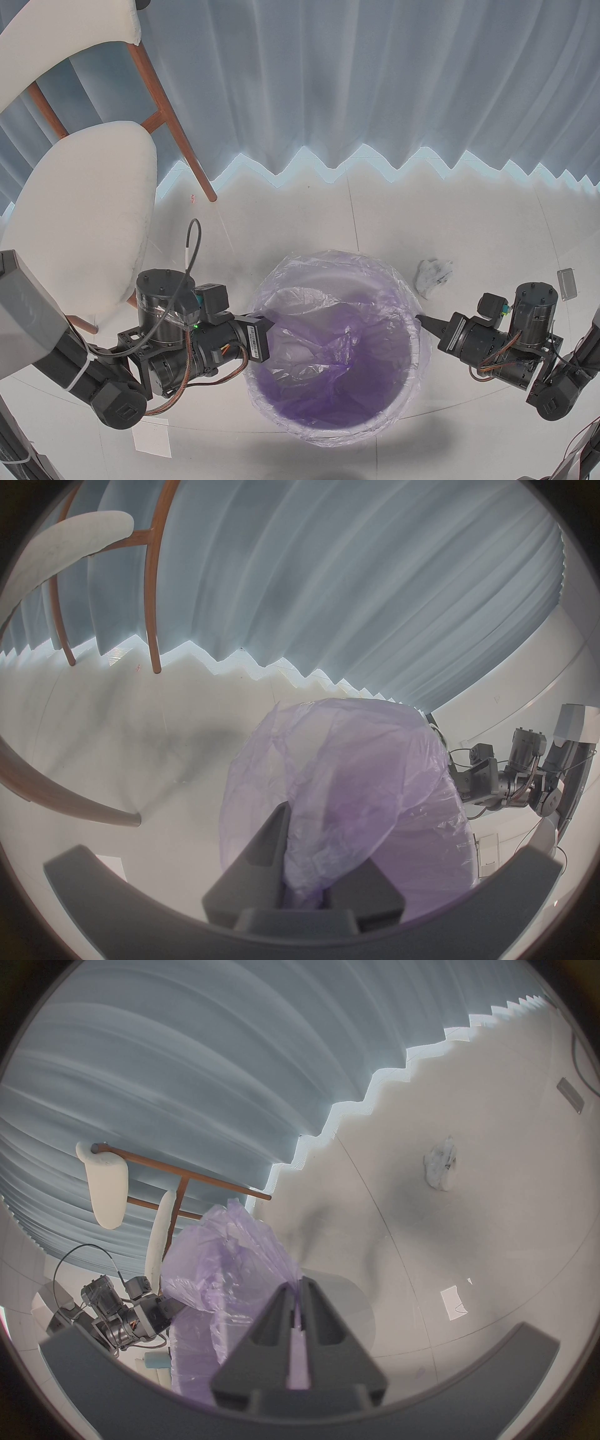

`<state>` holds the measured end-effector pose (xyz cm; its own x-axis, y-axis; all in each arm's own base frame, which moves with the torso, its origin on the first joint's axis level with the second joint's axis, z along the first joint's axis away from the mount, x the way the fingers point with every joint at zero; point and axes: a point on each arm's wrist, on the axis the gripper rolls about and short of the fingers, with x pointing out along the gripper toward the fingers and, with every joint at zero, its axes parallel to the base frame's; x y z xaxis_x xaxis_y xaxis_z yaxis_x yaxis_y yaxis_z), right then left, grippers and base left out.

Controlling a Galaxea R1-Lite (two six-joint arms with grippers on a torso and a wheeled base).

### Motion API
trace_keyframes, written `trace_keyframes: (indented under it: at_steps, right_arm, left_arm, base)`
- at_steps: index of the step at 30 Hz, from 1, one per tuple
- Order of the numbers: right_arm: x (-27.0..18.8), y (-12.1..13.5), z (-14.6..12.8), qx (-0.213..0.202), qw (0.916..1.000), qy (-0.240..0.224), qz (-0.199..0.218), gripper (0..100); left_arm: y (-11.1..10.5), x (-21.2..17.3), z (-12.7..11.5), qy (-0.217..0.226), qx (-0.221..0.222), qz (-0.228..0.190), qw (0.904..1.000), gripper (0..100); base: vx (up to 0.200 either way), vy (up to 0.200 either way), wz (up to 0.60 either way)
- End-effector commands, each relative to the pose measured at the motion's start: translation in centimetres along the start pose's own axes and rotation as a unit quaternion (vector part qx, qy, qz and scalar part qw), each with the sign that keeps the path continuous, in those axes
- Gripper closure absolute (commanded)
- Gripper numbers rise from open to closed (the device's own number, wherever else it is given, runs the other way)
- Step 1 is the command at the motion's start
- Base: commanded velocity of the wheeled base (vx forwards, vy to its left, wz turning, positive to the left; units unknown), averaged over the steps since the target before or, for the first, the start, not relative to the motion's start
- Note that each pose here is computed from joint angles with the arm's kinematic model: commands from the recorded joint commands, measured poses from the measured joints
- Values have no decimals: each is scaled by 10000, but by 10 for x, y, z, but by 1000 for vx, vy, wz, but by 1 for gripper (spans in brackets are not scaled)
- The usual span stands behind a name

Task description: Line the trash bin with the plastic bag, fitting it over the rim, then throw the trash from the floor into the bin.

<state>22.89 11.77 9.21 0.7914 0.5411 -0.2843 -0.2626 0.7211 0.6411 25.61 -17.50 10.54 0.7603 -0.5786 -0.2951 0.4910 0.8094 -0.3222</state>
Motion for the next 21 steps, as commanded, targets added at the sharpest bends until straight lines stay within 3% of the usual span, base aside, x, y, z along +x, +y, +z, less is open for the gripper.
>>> trace_keyframes:
  at_steps: [1,7,16,21]
  right_arm:
    - [7,-4,-2,11,10000,3,-24,100]
    - [8,-8,3,154,9998,-118,-77,100]
    - [26,-25,3,843,9958,-95,-349,100]
    - [32,-33,1,910,9949,-105,-430,100]
  left_arm:
    - [0,-1,0,-3,7,-5,10000,100]
    - [-1,-2,1,-32,19,-39,10000,100]
    - [-8,-6,8,-432,70,-683,9967,100]
    - [-9,-7,10,-468,74,-695,9965,100]
  base:
    - [0,0,0]
    - [0,0,0]
    - [0,0,0]
    - [0,0,0]
